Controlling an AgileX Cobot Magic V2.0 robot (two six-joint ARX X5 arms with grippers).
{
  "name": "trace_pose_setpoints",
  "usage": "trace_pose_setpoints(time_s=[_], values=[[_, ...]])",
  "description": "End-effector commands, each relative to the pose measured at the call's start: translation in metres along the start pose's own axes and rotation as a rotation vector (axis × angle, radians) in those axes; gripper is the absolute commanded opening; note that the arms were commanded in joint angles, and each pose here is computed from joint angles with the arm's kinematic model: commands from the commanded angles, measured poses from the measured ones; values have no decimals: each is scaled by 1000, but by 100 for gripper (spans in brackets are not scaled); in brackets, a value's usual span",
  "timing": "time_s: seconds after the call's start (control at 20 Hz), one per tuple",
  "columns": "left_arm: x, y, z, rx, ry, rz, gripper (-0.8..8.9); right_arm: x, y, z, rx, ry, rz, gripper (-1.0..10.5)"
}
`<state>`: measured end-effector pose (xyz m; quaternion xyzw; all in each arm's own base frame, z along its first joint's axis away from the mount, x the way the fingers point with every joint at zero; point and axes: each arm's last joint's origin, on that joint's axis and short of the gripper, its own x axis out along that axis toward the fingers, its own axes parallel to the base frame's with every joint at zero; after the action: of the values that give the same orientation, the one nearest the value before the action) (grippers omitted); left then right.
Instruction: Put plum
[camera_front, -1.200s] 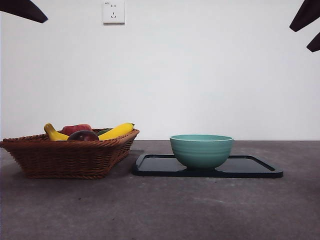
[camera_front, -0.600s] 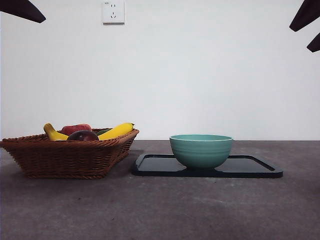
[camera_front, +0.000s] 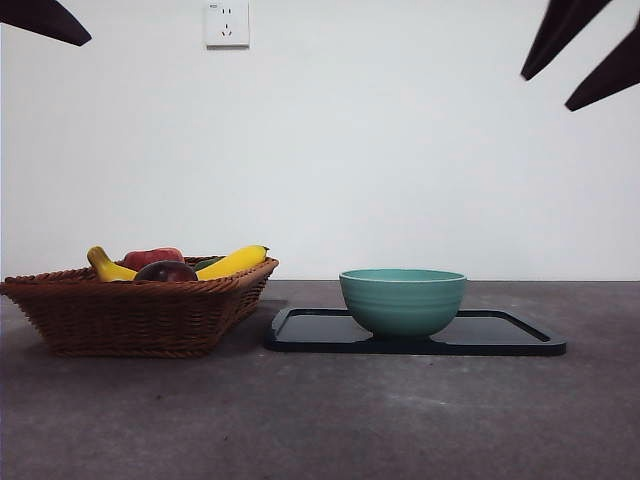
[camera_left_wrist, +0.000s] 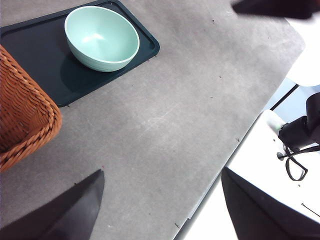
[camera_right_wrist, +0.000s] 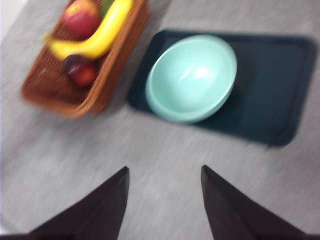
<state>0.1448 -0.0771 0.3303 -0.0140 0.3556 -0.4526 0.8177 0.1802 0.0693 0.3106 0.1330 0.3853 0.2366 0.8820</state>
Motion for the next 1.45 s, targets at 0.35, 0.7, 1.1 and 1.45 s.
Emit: trace_pose_setpoints(time_s=[0.35, 0.7, 1.1, 1.45], values=[[-2, -2, 6, 26, -14, -7, 374, 82, -12, 80, -50, 97, -122, 237], [-2, -2, 6, 26, -14, -7, 374, 161, -39, 78, -27, 213, -150, 241], [-2, -2, 6, 31, -21, -7, 374, 208, -60, 60, -3, 304, -173, 198], [-2, -2, 6, 34, -20, -7, 374, 204, -54, 74, -12, 242, -152, 6]])
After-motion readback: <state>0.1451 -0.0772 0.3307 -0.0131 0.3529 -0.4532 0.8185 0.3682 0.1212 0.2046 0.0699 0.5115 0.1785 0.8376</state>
